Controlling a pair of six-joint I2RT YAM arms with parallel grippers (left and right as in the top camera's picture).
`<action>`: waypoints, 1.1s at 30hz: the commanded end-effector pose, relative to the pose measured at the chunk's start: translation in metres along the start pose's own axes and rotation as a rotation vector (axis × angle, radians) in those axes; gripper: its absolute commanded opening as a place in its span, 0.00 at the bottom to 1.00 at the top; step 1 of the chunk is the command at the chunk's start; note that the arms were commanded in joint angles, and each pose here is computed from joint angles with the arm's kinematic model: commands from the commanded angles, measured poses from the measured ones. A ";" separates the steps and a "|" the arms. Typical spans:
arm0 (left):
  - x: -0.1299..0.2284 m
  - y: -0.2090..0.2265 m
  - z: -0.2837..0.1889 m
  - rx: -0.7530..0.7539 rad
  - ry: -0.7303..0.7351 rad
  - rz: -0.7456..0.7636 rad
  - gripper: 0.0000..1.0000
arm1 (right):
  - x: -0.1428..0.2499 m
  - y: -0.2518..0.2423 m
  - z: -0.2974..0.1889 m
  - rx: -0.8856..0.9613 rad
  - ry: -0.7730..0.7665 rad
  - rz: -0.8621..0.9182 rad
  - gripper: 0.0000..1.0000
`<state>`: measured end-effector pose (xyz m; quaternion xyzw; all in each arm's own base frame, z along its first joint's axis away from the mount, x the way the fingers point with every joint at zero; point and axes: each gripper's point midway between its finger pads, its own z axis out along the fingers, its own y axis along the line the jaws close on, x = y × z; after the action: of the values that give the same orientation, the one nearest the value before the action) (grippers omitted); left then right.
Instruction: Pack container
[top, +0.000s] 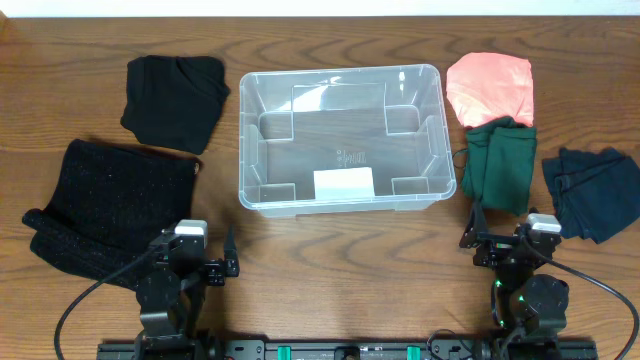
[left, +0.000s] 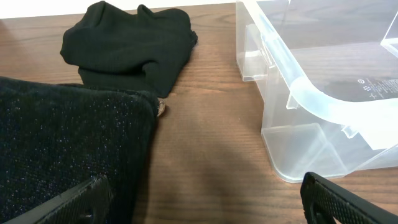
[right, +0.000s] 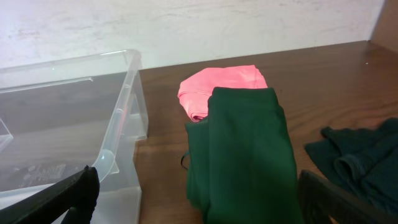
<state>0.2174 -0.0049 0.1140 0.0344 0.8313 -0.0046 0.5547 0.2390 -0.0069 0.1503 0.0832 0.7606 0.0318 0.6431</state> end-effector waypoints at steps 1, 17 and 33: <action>0.011 -0.001 0.002 0.006 0.034 0.004 0.98 | 0.000 -0.002 0.000 0.004 -0.003 0.012 0.99; 0.011 -0.001 0.002 0.006 0.034 0.004 0.98 | 0.000 -0.002 0.000 0.004 -0.003 0.012 0.99; 0.008 -0.001 0.001 0.005 0.028 -0.037 0.98 | 0.000 -0.002 0.000 0.004 -0.003 0.012 0.99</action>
<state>0.2174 -0.0050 0.1141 0.0312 0.8313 -0.0070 0.5549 0.2390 -0.0069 0.1503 0.0832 0.7606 0.0318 0.6431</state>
